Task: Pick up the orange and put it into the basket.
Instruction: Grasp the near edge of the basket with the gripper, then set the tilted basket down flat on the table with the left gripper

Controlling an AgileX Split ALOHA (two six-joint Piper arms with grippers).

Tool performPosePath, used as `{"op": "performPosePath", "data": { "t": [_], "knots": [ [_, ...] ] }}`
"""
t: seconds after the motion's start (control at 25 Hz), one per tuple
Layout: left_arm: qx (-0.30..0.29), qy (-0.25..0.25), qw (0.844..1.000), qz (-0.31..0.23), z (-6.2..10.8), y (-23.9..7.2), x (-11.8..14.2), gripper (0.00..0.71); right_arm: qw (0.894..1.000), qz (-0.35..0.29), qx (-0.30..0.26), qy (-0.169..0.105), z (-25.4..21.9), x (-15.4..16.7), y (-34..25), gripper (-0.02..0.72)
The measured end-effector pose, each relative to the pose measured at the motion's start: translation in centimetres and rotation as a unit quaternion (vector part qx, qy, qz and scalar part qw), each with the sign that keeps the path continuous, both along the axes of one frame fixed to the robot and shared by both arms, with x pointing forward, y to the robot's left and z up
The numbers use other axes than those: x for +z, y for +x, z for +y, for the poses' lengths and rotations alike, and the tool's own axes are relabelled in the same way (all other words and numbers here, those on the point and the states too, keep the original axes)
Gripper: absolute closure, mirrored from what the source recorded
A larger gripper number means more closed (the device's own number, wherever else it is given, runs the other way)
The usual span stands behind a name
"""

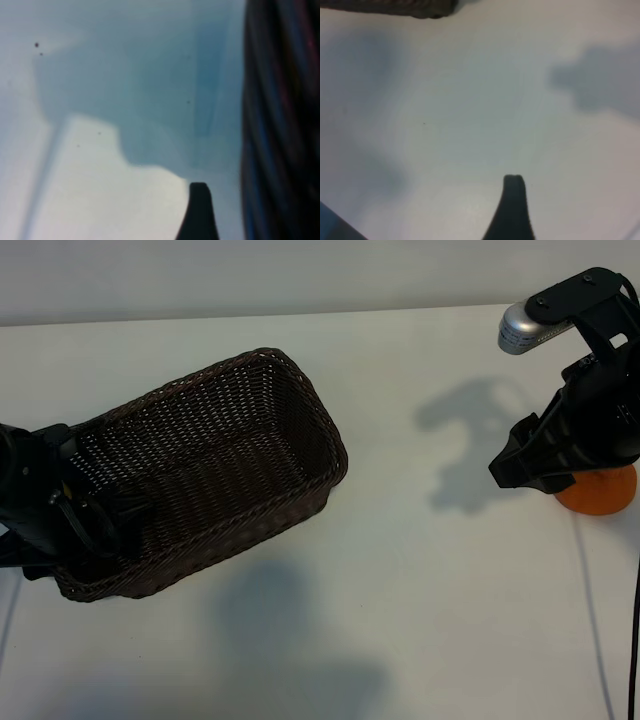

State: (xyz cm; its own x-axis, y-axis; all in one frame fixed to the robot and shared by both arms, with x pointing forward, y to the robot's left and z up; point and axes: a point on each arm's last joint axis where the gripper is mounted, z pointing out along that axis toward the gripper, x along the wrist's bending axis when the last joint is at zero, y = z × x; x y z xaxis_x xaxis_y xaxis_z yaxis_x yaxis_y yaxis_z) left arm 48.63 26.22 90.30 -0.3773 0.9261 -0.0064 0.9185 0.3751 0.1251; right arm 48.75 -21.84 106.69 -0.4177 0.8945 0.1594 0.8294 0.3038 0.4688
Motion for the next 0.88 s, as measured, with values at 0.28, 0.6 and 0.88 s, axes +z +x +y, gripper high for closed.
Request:
{"op": "performPosePath", "data": {
  "t": [0.28,0.6,0.88],
  "knots": [
    [-0.002,-0.002,1.0,-0.015,0.1,0.2,0.1,0.282,1.0,0.0,0.0,0.0,0.0,0.0,0.0,0.112],
    [-0.011,-0.004,1.0,-0.018,0.1,0.3,0.1,0.284,1.0,0.0,0.0,0.0,0.0,0.0,0.0,0.112],
    [0.001,-0.028,0.998,-0.051,0.3,-0.1,1.7,0.294,1.0,0.0,0.0,0.0,0.0,0.0,0.0,0.112]
  ]
}}
